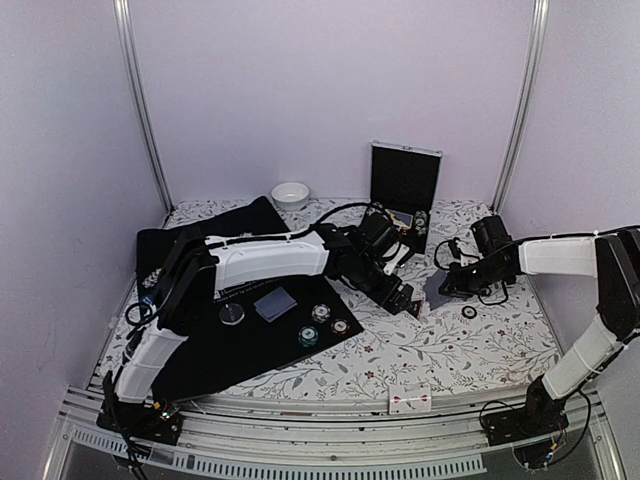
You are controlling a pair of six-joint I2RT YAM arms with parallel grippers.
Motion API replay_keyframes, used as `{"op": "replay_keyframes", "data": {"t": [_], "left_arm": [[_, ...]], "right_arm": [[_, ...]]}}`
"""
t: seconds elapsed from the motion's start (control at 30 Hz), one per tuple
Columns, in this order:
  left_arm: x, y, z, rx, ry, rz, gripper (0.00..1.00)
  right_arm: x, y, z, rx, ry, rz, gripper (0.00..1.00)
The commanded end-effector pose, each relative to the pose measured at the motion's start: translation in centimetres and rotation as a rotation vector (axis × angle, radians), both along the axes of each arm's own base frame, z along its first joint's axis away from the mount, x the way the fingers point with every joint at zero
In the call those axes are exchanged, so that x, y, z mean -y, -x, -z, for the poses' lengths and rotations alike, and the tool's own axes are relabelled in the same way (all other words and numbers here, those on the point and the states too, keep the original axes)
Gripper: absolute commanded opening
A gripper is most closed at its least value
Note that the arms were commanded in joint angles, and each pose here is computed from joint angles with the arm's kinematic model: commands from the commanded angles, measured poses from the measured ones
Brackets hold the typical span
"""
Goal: Distribute texas hold em gaming equipment
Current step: Pick up the all-in button from the center of the board.
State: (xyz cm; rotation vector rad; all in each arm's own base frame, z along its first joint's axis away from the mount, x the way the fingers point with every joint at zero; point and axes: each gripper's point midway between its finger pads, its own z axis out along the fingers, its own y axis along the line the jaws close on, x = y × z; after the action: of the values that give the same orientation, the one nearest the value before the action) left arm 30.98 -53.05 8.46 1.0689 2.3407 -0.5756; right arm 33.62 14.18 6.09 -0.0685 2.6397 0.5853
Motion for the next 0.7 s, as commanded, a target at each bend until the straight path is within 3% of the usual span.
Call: {"op": "replay_keyframes", "data": {"t": [0.0, 0.27, 0.5, 0.67], "left_arm": [[0.8, 0.4, 0.0, -0.088, 0.03, -0.027, 0.98], [-1.7, -0.4, -3.0, -0.01, 0.04, -0.052, 0.98], [-4.6, 1.7, -1.7, -0.025, -0.065, 0.012, 0.98], [-4.1, 3.7, -0.6, -0.047, -0.108, 0.095, 0.97]], "right_arm": [[-1.1, -0.4, 0.7, -0.033, -0.036, -0.064, 0.02], [-4.9, 1.3, 1.3, -0.094, -0.233, -0.153, 0.02], [-9.3, 3.2, 0.9, -0.128, -0.329, -0.267, 0.02], [-10.5, 4.6, -0.5, -0.126, -0.378, -0.306, 0.02]]}}
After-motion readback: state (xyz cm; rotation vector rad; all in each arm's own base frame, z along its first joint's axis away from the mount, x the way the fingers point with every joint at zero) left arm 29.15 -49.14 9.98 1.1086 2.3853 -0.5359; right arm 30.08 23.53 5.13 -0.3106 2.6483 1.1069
